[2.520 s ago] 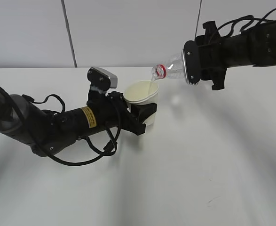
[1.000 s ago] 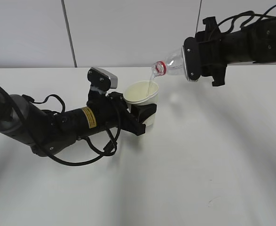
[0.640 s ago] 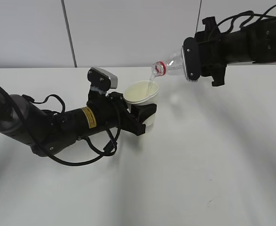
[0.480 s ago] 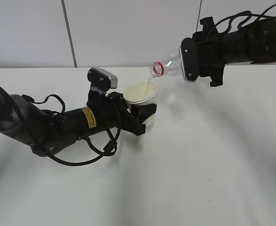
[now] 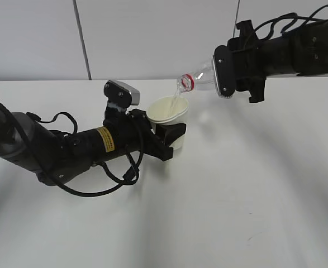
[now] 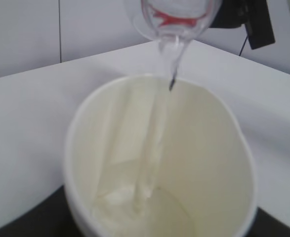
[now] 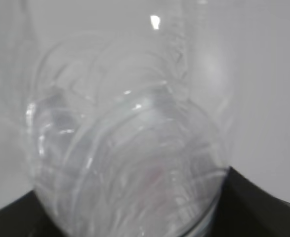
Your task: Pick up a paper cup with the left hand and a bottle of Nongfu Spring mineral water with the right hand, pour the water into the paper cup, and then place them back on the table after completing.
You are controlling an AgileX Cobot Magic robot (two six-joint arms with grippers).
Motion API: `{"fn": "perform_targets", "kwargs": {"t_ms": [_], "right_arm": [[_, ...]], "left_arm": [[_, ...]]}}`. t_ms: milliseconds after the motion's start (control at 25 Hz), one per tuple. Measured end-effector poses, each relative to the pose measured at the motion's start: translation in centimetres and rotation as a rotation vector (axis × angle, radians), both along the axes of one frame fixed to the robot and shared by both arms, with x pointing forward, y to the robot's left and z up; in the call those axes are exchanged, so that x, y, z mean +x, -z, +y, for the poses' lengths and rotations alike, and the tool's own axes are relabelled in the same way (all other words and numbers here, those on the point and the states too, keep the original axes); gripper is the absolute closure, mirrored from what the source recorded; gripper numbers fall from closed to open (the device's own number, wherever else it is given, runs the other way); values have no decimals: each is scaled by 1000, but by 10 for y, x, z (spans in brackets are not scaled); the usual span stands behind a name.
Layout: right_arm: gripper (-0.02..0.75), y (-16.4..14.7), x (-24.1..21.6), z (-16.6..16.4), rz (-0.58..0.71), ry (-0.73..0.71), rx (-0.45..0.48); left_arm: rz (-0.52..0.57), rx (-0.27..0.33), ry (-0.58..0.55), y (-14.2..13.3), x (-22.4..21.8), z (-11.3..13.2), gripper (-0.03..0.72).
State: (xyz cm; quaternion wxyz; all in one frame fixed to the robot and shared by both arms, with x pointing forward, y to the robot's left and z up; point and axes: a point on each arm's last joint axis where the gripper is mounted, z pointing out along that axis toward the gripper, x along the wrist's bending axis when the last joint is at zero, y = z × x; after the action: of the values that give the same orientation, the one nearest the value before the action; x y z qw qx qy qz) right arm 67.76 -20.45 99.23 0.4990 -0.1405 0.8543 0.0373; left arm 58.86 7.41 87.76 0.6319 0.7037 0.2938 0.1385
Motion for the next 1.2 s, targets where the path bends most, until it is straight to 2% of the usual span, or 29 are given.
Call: {"fn": "perform_targets", "kwargs": {"t_ms": [1200], "right_arm": [[283, 0, 0, -1, -5, 4, -16]], "left_arm": [[2, 3, -1, 0, 0, 0, 302]]}}
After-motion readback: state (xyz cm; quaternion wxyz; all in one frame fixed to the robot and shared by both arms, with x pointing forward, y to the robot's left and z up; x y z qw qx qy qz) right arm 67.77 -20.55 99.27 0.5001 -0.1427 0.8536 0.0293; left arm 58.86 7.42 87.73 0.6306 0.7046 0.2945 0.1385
